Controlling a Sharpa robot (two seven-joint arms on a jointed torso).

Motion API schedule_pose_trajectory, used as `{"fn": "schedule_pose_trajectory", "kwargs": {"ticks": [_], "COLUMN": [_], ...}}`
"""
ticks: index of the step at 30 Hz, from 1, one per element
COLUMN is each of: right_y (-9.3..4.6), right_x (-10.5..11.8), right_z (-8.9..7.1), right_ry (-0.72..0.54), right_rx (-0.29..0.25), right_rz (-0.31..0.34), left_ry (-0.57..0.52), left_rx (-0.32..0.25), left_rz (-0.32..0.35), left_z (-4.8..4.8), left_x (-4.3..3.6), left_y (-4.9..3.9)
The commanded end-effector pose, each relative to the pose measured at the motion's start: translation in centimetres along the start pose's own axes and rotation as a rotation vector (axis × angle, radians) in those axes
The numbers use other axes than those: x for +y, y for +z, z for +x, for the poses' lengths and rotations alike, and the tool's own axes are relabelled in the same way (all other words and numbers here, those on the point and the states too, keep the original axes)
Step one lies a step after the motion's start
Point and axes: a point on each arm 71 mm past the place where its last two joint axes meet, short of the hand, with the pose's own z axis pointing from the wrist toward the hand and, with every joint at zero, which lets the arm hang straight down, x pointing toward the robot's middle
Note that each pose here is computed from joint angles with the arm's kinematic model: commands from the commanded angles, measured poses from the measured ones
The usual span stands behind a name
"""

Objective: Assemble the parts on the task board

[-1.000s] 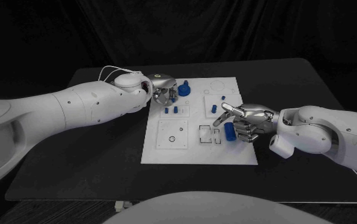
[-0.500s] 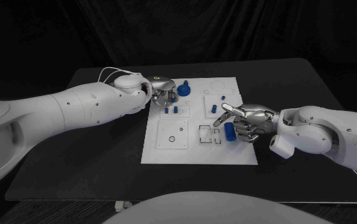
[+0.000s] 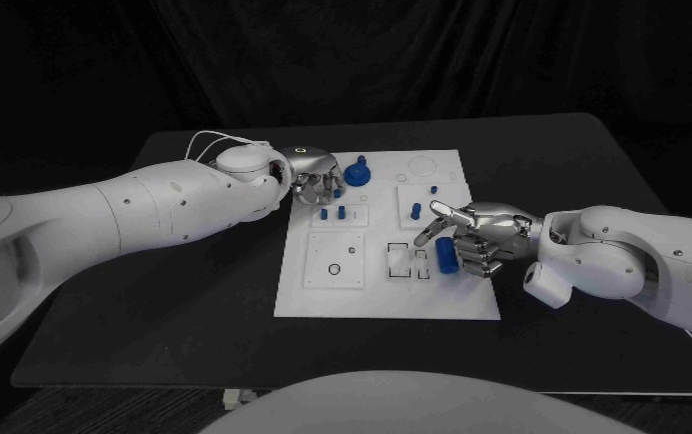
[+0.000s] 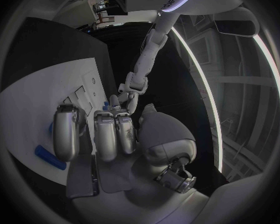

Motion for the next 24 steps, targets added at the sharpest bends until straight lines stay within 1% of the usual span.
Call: {"fn": "schedule_pose_trajectory", "kwargs": {"ticks": [1, 9, 13, 15, 18, 20, 22, 24], "right_y": [0.0, -0.2, -0.6, -0.9, -1.2, -1.5, -1.8, -2.3], "right_x": [-0.2, -0.3, -0.3, -0.4, -0.3, 0.1, 0.8, 1.8], "right_z": [0.2, 0.0, -0.2, -0.4, -0.7, -1.0, -1.5, -2.0], "right_ry": [0.003, 0.003, 0.004, 0.004, -0.006, -0.025, -0.054, -0.092], "right_rx": [0.015, 0.002, -0.019, -0.038, -0.07, -0.106, -0.155, -0.208], "right_rz": [0.017, 0.015, 0.012, 0.011, 0.0, -0.017, -0.041, -0.069], "left_ry": [0.003, 0.012, 0.016, 0.017, 0.019, 0.021, 0.024, 0.019], "left_rx": [-0.061, -0.124, -0.15, -0.164, -0.187, -0.212, -0.245, -0.286], "left_rz": [0.029, 0.034, 0.033, 0.029, 0.026, 0.028, 0.034, 0.047], "left_z": [-0.37, -0.78, -0.94, -1.01, -1.14, -1.32, -1.61, -2.14], "left_x": [-0.18, 0.31, 0.7, 0.97, 1.3, 1.52, 1.75, 1.97], "left_y": [-0.05, -0.54, -0.99, -1.37, -1.95, -2.48, -3.13, -3.84]}}
